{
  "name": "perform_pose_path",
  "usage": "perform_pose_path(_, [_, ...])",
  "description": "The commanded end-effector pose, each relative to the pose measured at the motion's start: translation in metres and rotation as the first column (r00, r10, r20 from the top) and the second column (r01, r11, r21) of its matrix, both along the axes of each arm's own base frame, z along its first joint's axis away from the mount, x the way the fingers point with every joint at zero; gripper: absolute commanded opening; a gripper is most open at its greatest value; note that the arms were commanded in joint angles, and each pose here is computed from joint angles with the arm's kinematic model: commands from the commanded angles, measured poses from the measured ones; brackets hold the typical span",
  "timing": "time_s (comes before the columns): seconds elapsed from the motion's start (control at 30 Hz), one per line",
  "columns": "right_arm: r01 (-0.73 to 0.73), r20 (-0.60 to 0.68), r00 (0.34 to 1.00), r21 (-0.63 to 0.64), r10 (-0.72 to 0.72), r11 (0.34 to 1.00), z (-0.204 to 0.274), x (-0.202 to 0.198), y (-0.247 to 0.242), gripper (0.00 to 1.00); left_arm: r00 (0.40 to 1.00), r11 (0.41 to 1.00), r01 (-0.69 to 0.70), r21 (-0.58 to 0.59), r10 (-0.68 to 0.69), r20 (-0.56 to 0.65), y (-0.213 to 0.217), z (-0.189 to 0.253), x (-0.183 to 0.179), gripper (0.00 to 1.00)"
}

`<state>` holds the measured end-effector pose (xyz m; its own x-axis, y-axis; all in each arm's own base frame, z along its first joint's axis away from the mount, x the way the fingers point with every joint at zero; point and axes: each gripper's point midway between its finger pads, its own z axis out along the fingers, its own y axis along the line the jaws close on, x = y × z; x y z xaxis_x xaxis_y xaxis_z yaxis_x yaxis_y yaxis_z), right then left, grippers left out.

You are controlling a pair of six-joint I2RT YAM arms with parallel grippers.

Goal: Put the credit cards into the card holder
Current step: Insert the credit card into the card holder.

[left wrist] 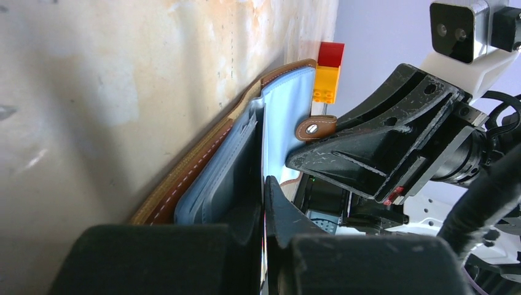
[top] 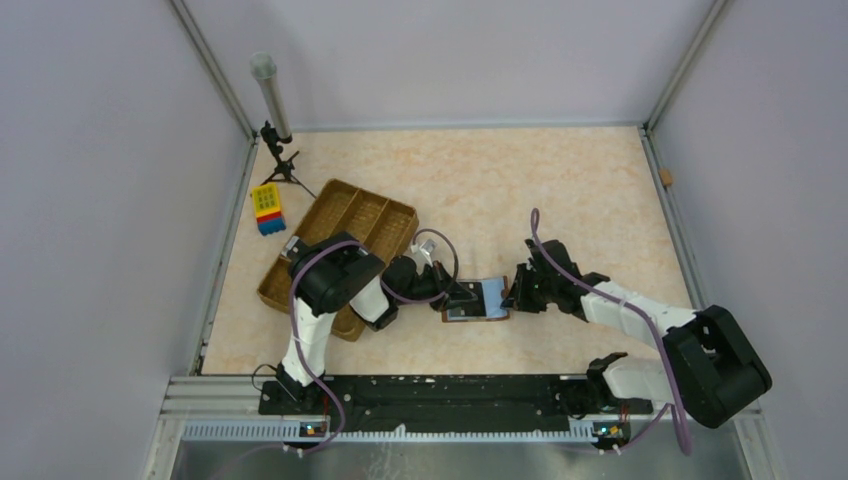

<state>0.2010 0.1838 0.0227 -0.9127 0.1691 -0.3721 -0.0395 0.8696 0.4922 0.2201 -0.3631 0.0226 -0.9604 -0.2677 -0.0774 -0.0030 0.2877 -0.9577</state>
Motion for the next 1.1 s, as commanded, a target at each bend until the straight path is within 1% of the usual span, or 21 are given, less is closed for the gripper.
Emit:
perform_pose_path(0.0, [-0.005,0.043,0.999,0.013,0.004,1.000,0.016,0.006,0.005,0.00,0.984,0.966,-0.033,0.256,0.077,-0.163,0.037,-0.078,-0.024,0.00])
perform_pose_path(0.4, [-0.022,0.039,0.999,0.032,0.021,0.999,0.016,0.004,0.009,0.00,0.987,0.975,0.016,0.223,0.020,-0.160,0.020,-0.078,-0.018,0.00])
perform_pose_path(0.83, [-0.010,0.055,0.998,0.062,0.006,0.998,0.018,0.008,0.014,0.00,0.983,0.979,0.072,0.191,-0.038,-0.178,0.004,-0.078,-0.022,0.00])
perform_pose_path(1.07, [0.015,0.079,0.997,0.080,-0.021,0.997,0.023,0.013,0.016,0.00,0.982,0.977,0.062,0.203,-0.024,-0.188,0.008,-0.078,-0.025,0.00])
